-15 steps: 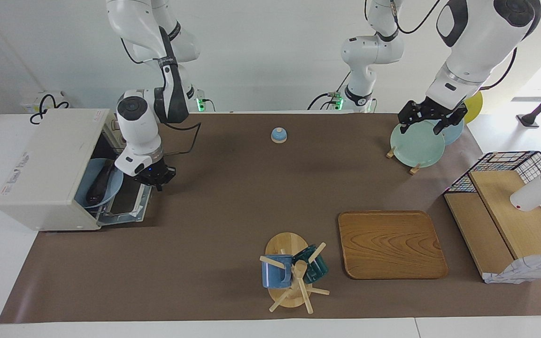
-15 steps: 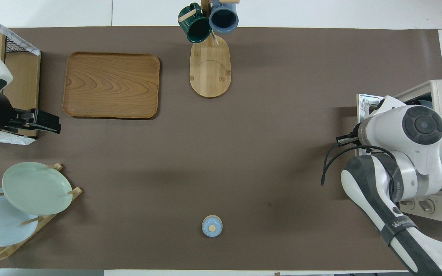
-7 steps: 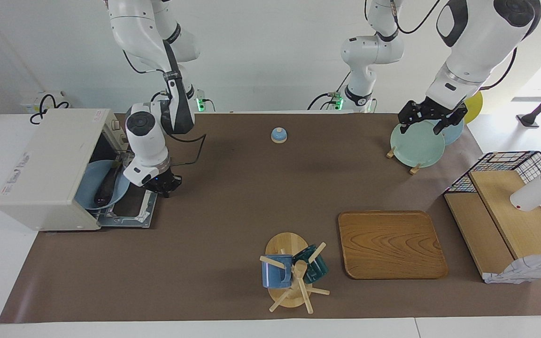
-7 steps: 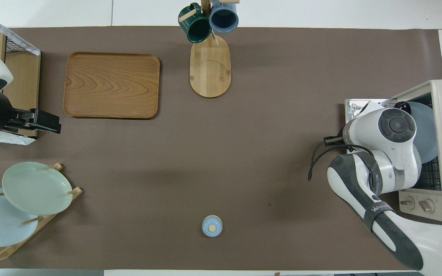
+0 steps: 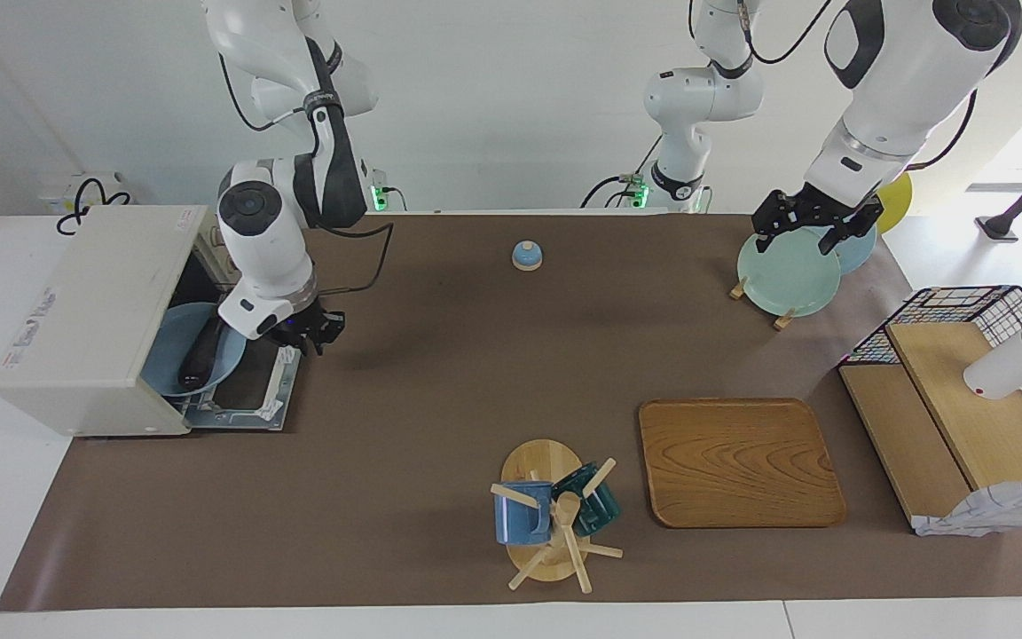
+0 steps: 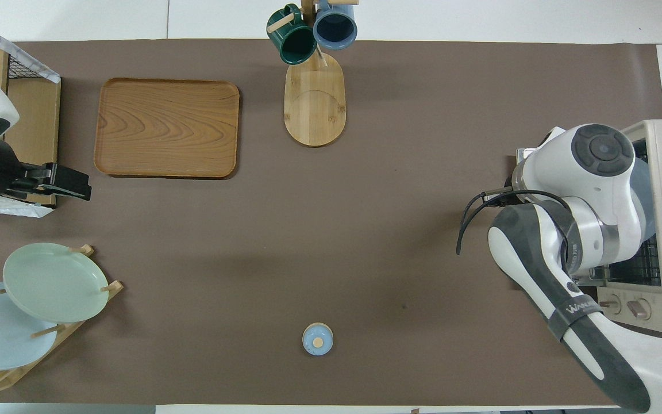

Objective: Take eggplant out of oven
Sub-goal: 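Pull the toaster oven door open with the right gripper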

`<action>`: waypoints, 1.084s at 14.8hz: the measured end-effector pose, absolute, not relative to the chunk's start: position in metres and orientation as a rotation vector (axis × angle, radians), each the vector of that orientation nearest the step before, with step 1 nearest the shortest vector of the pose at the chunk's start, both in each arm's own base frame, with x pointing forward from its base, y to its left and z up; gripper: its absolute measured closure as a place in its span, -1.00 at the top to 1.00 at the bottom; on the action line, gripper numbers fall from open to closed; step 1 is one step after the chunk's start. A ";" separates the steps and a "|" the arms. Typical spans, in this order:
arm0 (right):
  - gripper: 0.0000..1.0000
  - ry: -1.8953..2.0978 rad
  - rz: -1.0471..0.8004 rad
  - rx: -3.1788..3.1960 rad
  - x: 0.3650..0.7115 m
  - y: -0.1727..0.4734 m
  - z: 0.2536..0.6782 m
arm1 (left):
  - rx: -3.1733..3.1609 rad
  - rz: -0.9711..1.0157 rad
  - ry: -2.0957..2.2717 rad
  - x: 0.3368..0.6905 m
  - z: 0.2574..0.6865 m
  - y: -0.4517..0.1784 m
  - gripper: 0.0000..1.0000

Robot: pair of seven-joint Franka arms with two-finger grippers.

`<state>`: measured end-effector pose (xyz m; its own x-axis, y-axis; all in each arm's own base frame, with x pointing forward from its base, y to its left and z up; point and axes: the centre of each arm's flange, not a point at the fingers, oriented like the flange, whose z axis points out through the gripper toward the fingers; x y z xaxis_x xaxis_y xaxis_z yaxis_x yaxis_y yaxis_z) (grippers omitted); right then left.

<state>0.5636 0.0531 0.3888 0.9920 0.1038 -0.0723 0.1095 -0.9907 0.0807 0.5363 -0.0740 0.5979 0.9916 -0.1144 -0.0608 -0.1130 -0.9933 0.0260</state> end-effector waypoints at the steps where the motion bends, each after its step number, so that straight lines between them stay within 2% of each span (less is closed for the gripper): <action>1: -0.13 0.154 -0.112 3.040 0.563 0.045 0.391 | 3.113 -0.097 -0.178 0.536 0.598 -0.074 1.00; 2: -0.08 0.144 -0.121 3.024 0.562 0.035 0.392 | 3.113 -0.097 -0.178 0.536 0.598 -0.074 1.00; 7: -0.13 0.192 -0.153 3.005 0.562 -0.015 0.389 | 3.113 -0.097 -0.178 0.536 0.598 -0.074 1.00; 13: -0.15 0.234 -0.176 3.008 0.555 -0.034 0.376 | 3.113 -0.097 -0.177 0.536 0.598 -0.074 1.00; 15: -0.18 0.245 -0.164 3.011 0.550 -0.040 0.366 | 3.113 -0.097 -0.177 0.536 0.598 -0.074 1.00; 16: -0.30 0.250 -0.165 3.010 0.548 -0.042 0.363 | 3.113 -0.097 -0.177 0.536 0.598 -0.074 1.00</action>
<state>0.5478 -0.0419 0.3628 0.9805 0.1575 -0.1178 0.1702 -0.9796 0.1066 0.5364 -0.0739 0.5979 0.9916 -0.1142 -0.0608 -0.1128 -0.9933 0.0260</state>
